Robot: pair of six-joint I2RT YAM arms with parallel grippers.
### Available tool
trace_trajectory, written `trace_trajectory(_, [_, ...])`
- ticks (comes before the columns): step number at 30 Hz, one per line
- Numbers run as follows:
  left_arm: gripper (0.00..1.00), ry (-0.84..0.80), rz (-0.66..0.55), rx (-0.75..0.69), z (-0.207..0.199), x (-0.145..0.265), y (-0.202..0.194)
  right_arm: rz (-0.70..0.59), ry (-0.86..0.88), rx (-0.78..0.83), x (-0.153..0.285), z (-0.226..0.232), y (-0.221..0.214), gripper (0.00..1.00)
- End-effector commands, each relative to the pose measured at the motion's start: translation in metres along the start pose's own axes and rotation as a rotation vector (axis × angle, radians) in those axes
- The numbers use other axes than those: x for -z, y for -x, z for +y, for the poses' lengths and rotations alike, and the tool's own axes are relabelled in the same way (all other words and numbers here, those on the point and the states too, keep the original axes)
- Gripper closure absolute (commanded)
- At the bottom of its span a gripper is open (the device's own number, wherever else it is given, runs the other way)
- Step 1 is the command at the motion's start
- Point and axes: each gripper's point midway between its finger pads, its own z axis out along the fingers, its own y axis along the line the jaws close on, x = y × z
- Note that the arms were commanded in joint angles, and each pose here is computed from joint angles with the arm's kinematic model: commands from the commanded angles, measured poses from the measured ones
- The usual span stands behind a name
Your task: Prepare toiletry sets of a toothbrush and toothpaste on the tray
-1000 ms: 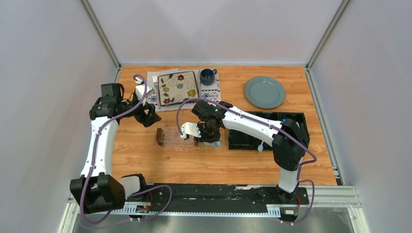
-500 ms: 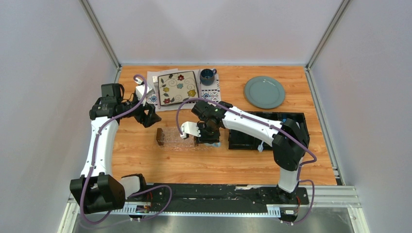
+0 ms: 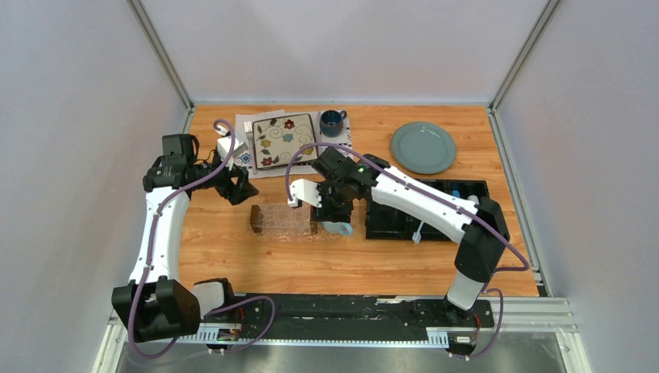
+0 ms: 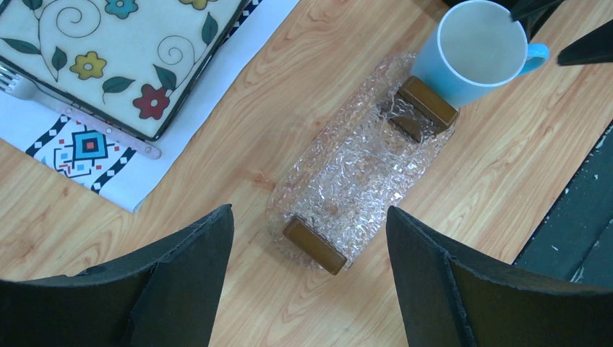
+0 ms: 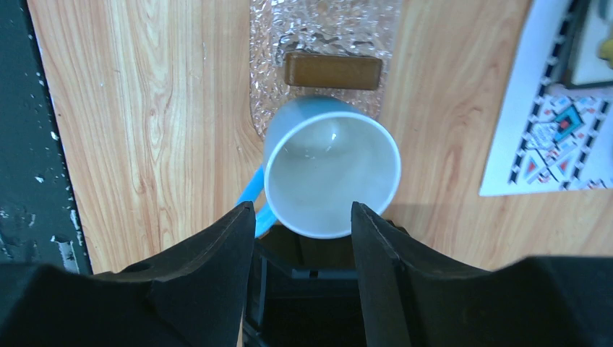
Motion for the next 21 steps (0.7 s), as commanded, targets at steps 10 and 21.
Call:
trace_trajectory(10, [0.15, 0.070, -0.100, -0.048, 0.005, 0.011, 0.028, -0.174, -0.374, -0.269, 0.135, -0.031, -0.017, 0.43])
trace_trajectory(21, [0.11, 0.171, -0.149, -0.001, 0.015, 0.016, 0.036, -0.187, -0.621, -0.711, 0.190, -0.053, -0.154, 0.37])
